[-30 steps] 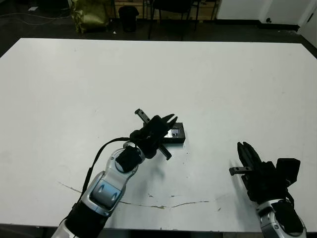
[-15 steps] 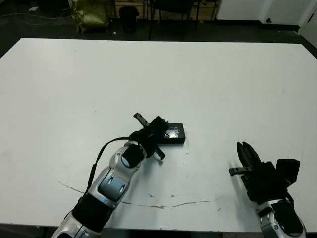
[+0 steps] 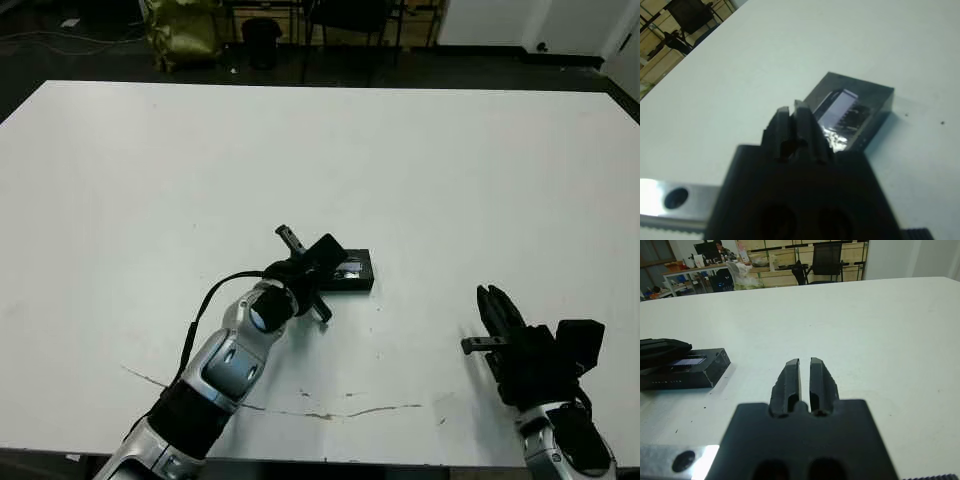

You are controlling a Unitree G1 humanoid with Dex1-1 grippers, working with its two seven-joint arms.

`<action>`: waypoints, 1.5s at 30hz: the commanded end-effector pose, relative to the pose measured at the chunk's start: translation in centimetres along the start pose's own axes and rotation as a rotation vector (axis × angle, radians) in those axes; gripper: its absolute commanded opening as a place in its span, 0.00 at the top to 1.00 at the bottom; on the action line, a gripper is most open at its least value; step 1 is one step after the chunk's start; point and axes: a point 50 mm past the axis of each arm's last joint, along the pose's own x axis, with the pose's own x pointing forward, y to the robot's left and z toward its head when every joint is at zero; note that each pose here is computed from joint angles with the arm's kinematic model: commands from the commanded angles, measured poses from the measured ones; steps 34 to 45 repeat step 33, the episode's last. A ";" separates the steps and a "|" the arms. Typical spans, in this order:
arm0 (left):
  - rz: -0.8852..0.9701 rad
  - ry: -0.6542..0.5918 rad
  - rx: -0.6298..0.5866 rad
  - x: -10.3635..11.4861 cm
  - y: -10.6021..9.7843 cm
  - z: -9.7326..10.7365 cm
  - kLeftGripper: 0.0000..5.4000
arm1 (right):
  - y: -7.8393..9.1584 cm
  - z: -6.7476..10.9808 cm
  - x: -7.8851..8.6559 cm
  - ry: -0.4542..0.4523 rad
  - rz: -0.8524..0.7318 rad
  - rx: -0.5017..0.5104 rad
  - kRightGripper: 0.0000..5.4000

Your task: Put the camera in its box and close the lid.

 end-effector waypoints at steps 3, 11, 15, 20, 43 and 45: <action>0.077 -0.155 -0.203 -2.4 1.6 0.2 1.00 | -0.2 -0.4 -0.1 0.017 -0.007 0.002 1.00; 0.461 -0.528 -0.399 -6.5 6.7 2.7 1.00 | 0.4 0.0 0.2 -0.026 -0.016 0.026 1.00; 0.590 -0.584 -0.379 -8.9 8.3 1.8 1.00 | 1.1 1.2 0.4 -0.100 -0.027 0.009 1.00; 0.663 -0.555 -0.358 -10.6 7.8 -0.7 1.00 | 1.0 3.6 1.5 -0.209 -0.051 -0.049 1.00; 0.672 -0.450 -0.450 -10.8 5.3 -5.0 1.00 | 1.4 4.0 4.0 -0.286 -0.056 -0.109 1.00; 0.672 -0.450 -0.450 -10.8 5.3 -5.0 1.00 | 1.4 4.0 4.0 -0.286 -0.056 -0.109 1.00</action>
